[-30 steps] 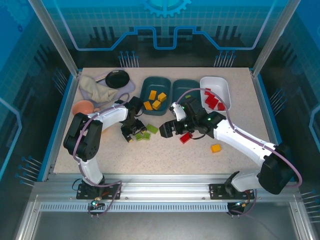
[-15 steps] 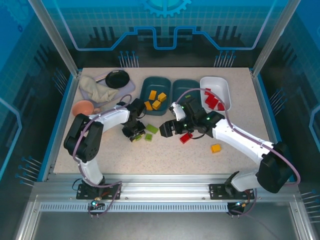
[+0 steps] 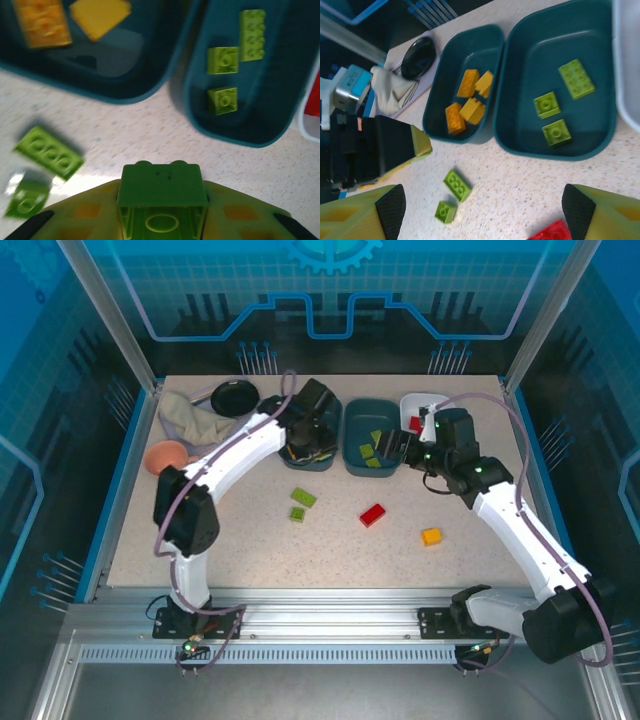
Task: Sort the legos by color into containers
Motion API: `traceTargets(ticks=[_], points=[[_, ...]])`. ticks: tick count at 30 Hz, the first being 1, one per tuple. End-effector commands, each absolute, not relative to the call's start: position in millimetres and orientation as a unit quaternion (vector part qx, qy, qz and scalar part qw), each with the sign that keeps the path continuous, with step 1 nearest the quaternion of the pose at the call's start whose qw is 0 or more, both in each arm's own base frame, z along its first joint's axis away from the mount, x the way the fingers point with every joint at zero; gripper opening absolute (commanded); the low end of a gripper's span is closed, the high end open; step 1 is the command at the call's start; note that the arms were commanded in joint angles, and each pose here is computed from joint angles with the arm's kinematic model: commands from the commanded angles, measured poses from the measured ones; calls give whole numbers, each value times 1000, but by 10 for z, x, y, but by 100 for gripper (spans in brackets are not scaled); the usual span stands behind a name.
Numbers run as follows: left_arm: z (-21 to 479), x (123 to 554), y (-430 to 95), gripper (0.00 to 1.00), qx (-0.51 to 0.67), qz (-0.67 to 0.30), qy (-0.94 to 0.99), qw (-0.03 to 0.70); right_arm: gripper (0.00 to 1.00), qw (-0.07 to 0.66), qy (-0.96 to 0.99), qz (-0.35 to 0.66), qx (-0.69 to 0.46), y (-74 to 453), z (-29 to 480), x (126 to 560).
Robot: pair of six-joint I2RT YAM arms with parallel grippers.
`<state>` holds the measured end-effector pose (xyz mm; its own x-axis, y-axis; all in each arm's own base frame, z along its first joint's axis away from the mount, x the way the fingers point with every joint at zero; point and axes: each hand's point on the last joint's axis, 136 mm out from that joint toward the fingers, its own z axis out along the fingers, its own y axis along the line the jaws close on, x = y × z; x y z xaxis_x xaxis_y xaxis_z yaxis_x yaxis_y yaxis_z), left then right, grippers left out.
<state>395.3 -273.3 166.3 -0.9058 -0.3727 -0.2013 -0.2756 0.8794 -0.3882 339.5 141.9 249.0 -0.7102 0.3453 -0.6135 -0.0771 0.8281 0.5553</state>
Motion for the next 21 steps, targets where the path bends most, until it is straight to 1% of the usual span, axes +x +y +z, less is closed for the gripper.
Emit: traceTargets(ticks=[1,8,15,21], points=[[1604,4080,-3038,32,-113,-176,968,135,85,384,870,288,114,1267,2539,3491],[1402,4415,-3481,33,-69,-181,970,148,84,379,872,285,118,1188,2520,3395],[1172,4602,-3632,34,-61,-186,968,157,84,368,876,285,128,1136,2412,3243],[1030,4675,-3720,37,-58,-191,968,155,85,363,879,283,127,1111,2367,3192]])
